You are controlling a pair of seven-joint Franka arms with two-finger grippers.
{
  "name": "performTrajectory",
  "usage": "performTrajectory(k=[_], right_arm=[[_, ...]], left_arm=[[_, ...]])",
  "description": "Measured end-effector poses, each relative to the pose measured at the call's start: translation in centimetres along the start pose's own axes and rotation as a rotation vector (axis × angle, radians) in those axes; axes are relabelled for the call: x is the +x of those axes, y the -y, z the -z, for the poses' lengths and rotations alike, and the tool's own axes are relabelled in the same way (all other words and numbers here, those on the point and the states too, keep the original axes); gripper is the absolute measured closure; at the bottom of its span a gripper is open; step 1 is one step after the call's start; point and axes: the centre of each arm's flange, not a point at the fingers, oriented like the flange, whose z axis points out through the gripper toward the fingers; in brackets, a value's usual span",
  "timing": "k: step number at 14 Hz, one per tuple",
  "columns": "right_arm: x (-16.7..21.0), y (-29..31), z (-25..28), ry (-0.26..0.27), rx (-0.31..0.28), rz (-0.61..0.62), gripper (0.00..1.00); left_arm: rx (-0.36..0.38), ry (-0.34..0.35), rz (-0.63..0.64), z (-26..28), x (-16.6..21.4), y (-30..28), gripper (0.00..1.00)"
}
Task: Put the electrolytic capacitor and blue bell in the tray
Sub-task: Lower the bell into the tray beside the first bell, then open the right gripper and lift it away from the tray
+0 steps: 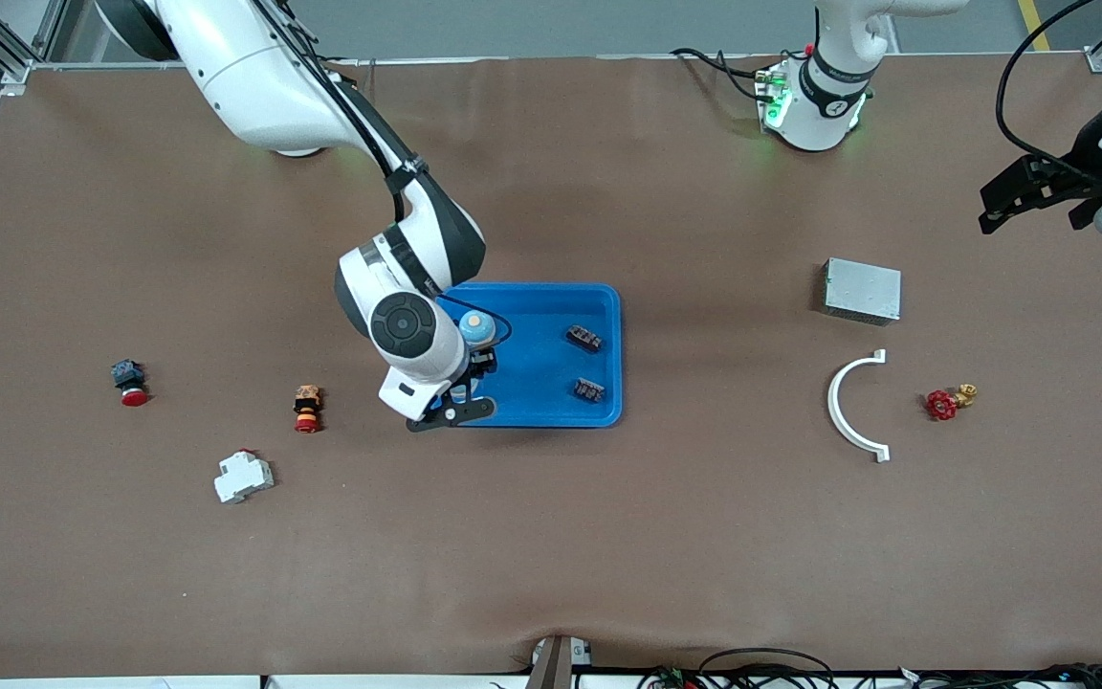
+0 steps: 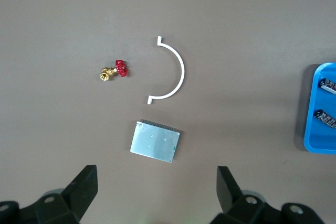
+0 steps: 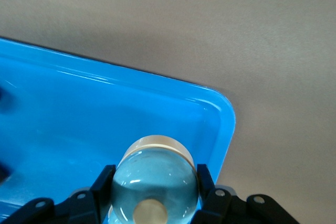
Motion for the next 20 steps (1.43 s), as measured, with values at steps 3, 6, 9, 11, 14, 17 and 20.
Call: performTrajectory(k=[3, 6, 9, 11, 14, 17, 20], right_arm=[[0.0, 0.0, -1.5, 0.021, -0.005, 0.013, 0.33], [-0.5, 1.1, -3.0, 0.042, -0.013, 0.033, 0.33], [-1.0, 2.3, -4.7, 0.065, -0.022, 0.052, 0.33], [-1.1, 2.4, -5.5, 0.075, -0.025, 0.054, 0.33], [-1.1, 2.4, -6.2, 0.085, -0.028, 0.054, 0.33], [-1.1, 2.3, -6.9, 0.091, -0.029, 0.054, 0.33], [-1.1, 2.3, -7.0, 0.092, -0.029, 0.054, 0.26]], left_arm=[[0.000, 0.000, 0.001, 0.0, 0.0, 0.1, 0.00], [0.000, -0.001, 0.002, 0.1, 0.0, 0.1, 0.00], [-0.002, -0.017, -0.028, 0.9, -0.1, 0.8, 0.00], [-0.003, -0.030, -0.055, 1.5, -0.1, 1.3, 0.00], [-0.003, -0.031, -0.062, 1.6, -0.3, 1.5, 0.00], [-0.003, -0.033, -0.062, 1.7, -0.3, 1.5, 0.00], [-0.003, -0.035, -0.063, 1.8, -0.3, 1.5, 0.00]])
